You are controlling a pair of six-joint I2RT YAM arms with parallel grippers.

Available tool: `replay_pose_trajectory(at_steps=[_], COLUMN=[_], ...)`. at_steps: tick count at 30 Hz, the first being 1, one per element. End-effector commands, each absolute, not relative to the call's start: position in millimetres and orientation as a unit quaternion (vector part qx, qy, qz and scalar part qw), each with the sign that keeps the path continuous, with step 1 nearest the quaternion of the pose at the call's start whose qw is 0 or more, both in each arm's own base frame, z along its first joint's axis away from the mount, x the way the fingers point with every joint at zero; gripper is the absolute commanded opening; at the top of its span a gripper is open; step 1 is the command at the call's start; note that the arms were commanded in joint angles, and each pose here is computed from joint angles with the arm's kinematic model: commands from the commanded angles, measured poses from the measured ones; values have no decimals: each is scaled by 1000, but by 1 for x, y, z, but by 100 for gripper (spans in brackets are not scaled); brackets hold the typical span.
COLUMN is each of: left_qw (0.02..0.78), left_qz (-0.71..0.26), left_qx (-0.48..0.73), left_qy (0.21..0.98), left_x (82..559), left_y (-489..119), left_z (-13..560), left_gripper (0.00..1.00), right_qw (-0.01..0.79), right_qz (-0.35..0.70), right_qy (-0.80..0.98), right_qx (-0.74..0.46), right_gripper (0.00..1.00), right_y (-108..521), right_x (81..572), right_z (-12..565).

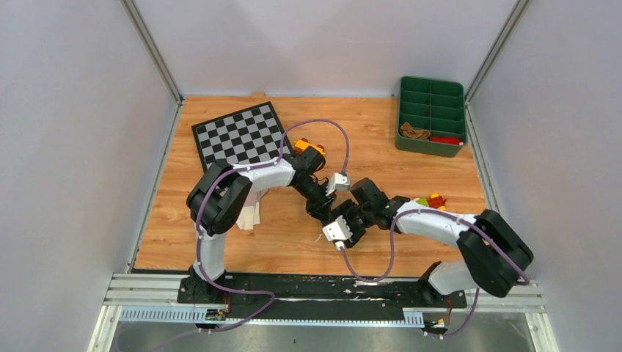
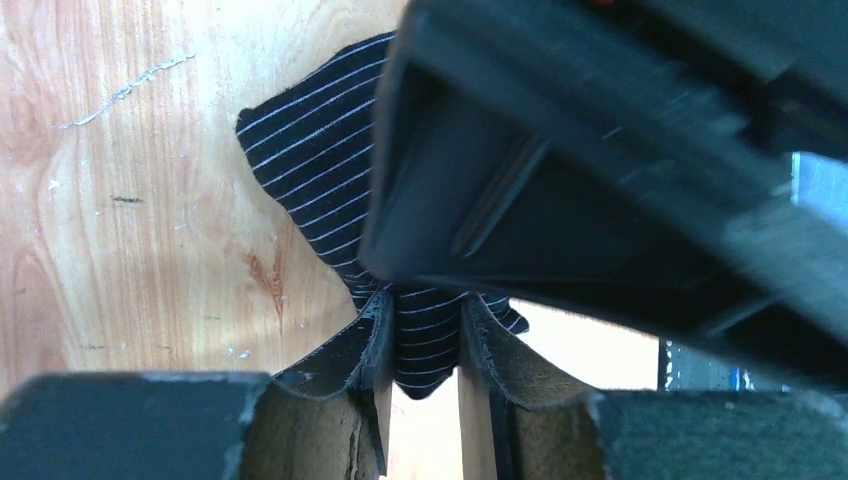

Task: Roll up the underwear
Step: Pick up the underwear from the center of the board.

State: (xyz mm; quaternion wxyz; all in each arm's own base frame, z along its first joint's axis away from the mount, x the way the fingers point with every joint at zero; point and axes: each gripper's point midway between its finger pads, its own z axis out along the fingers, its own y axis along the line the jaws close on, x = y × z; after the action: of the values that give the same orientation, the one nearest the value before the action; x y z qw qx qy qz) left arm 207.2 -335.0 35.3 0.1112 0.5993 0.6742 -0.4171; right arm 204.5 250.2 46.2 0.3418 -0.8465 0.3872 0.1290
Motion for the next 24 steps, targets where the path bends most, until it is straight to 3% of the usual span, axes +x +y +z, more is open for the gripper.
replay_pose_trajectory(at_steps=[1, 3, 5, 6, 7, 9, 11, 15, 16, 17, 21, 24], left_qw=[59, 58, 59, 62, 67, 81, 98, 132, 146, 159, 225, 259], left_qz=[-366, -370, -374, -375, -374, -370, -367, -368, -369, -371, -358, -332], left_qx=[601, 600, 599, 598, 597, 583, 560, 514, 499, 491, 475, 462], left_qy=[708, 706, 705, 706, 707, 719, 737, 763, 770, 772, 772, 781], left_x=[203, 204, 205, 207, 211, 223, 240, 277, 288, 294, 310, 317], left_y=[-310, -311, -313, -313, -313, -311, -305, -281, -270, -263, -238, -228], left_z=[-3, -2, 1, 3, 6, 15, 30, 78, 92, 107, 155, 173], left_gripper=[13, 15, 22, 28, 34, 46, 60, 75, 94, 99, 100, 100], right_qw=[367, 352, 329, 316, 300, 276, 268, 280, 287, 292, 319, 345], right_qz=[83, 80, 84, 88, 95, 108, 112, 114, 116, 117, 101, 49], right_qy=[366, 372, 372, 371, 374, 378, 385, 410, 422, 436, 502, 558], right_qx=[-851, -855, -864, -869, -873, -877, -876, -860, -852, -843, -798, -753], right_gripper=[62, 59, 48, 38, 20, 2, 0, 0, 0, 0, 0, 0], right_y=[269, 268, 265, 263, 261, 257, 255, 250, 247, 243, 213, 168], right_x=[234, 237, 235, 233, 230, 224, 223, 232, 237, 242, 279, 338], right_z=[43, 32, 20, 15, 10, 8, 16, 56, 70, 84, 126, 155])
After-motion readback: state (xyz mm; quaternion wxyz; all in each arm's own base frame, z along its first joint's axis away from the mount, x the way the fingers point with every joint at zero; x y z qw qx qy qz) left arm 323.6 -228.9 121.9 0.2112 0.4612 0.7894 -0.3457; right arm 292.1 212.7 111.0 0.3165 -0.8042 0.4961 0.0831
